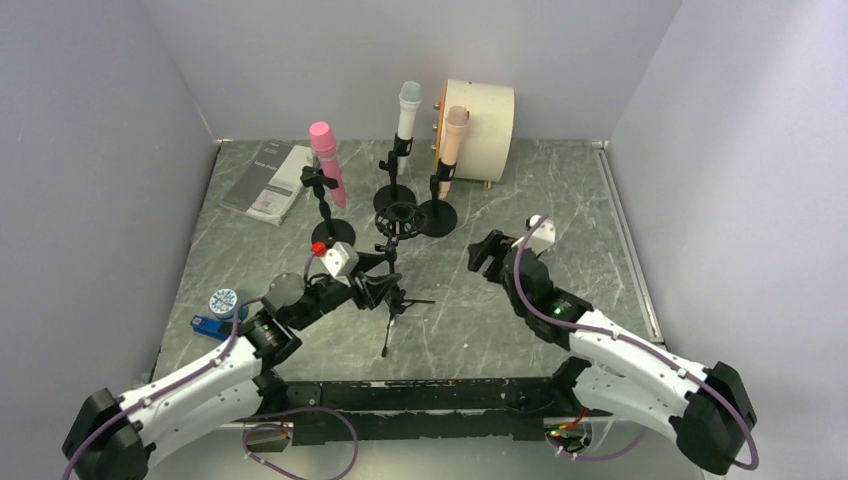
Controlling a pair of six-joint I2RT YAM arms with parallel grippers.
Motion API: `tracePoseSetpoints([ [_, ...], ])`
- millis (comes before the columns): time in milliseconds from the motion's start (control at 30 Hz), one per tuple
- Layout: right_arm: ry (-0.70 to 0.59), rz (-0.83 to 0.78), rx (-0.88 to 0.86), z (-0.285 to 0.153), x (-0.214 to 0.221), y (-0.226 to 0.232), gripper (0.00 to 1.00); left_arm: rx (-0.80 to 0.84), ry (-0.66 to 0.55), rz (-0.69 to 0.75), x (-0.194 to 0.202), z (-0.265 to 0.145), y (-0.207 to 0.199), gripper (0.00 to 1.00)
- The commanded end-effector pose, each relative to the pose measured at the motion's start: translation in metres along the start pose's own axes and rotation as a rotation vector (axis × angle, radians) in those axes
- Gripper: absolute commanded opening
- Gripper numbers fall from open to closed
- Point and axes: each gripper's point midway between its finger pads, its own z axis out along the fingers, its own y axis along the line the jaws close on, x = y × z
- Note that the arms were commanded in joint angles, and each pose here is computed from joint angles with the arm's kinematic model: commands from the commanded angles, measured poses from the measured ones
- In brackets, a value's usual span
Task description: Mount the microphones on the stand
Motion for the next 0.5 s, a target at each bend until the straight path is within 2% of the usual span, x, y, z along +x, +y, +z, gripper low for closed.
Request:
tracePoseSetpoints([
  [0, -0.031, -0.295, 0.167, 0.006, -0.037, -0.037, 0.78, -0.059, -0.023, -0.028, -0.016, -0.016, 0.004, 0.59],
  [67, -0.019, -0.319, 0.208, 0.013, -0.048, -0.048, 0.77, -0.054, -0.026, -0.049, -0.021, -0.025, 0.0, 0.6],
  [200, 0.09, -0.416, 0.222, 0.029, -0.048, -0.059, 0.78, -0.084, -0.004, -0.106, -0.03, -0.047, -0.003, 0.64],
  [367, 0.322, -0.592, 0.269, 0.049, -0.027, -0.085, 0.79, -0.167, 0.056, -0.137, -0.031, -0.074, 0.004, 0.71],
  [467, 0.451, -0.658, 0.22, 0.057, -0.01, -0.093, 0.79, -0.212, 0.105, -0.158, -0.026, -0.085, 0.008, 0.75],
])
